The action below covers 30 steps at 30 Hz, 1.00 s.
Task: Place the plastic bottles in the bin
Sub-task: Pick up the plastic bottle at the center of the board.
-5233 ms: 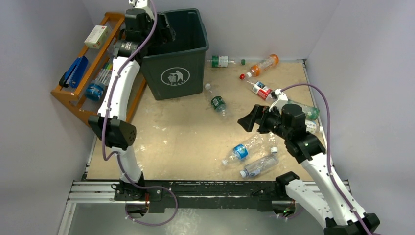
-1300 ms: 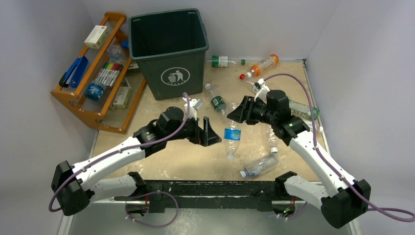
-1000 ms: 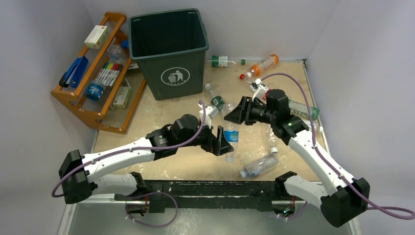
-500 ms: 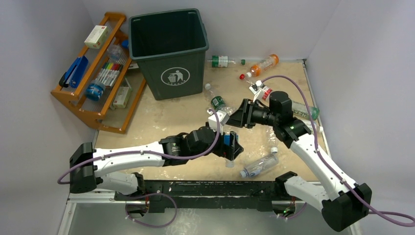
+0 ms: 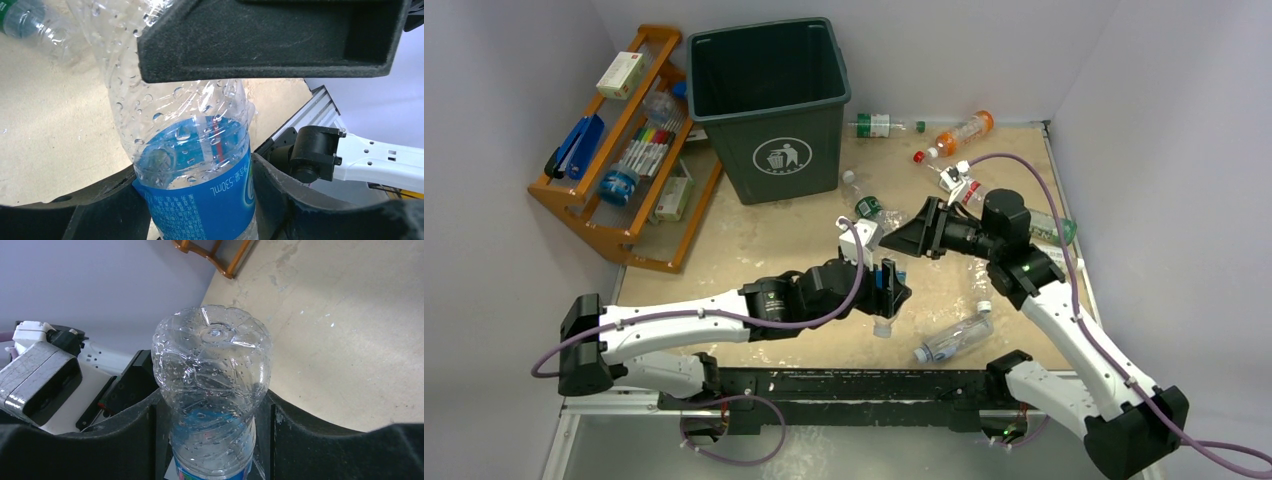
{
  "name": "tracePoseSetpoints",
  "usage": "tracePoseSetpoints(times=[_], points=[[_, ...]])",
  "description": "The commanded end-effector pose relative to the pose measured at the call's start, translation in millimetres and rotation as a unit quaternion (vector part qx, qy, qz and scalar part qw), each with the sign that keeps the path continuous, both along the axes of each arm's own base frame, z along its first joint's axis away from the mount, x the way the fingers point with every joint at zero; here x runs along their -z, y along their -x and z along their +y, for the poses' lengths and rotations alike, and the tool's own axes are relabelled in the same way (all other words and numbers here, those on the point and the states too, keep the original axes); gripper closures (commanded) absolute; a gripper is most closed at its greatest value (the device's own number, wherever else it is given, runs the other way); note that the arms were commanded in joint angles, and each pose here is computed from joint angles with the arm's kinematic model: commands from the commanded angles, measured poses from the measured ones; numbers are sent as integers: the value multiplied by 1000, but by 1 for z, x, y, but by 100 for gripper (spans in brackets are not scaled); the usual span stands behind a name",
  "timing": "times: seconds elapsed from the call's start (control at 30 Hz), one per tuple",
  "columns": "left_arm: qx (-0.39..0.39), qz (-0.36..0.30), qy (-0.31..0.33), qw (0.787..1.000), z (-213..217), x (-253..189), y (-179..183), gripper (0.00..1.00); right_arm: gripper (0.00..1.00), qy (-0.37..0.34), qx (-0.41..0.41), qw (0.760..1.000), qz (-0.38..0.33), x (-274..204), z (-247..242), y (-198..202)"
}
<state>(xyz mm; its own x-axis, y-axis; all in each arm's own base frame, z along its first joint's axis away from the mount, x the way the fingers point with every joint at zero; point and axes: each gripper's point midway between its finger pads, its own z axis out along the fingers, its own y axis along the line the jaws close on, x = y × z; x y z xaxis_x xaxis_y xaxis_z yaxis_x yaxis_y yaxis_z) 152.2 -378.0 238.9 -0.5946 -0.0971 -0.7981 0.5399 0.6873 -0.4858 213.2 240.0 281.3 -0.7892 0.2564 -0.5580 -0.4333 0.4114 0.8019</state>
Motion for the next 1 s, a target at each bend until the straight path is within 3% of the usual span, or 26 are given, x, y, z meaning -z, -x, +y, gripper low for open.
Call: tracePoseSetpoints(times=[0.0, 0.27, 0.57, 0.77, 0.97], points=[[-9, -35, 46, 998, 7, -51, -4, 42, 36, -9, 6, 1000, -10, -10, 0, 1], [-6, -37, 42, 998, 17, -62, 0, 43, 1, -1, 28, 1000, -5, -21, -10, 9], [-32, -63, -10, 997, 30, -85, -14, 41, 0, 2, 87, 996, -28, -44, -38, 32], [-33, -83, -4, 996, 27, -116, -27, 41, 0, 28, 111, 993, -22, -38, -53, 44], [-47, -86, -6, 995, 36, -134, -70, 41, 0, 53, 131, 990, -3, -19, -65, 51]])
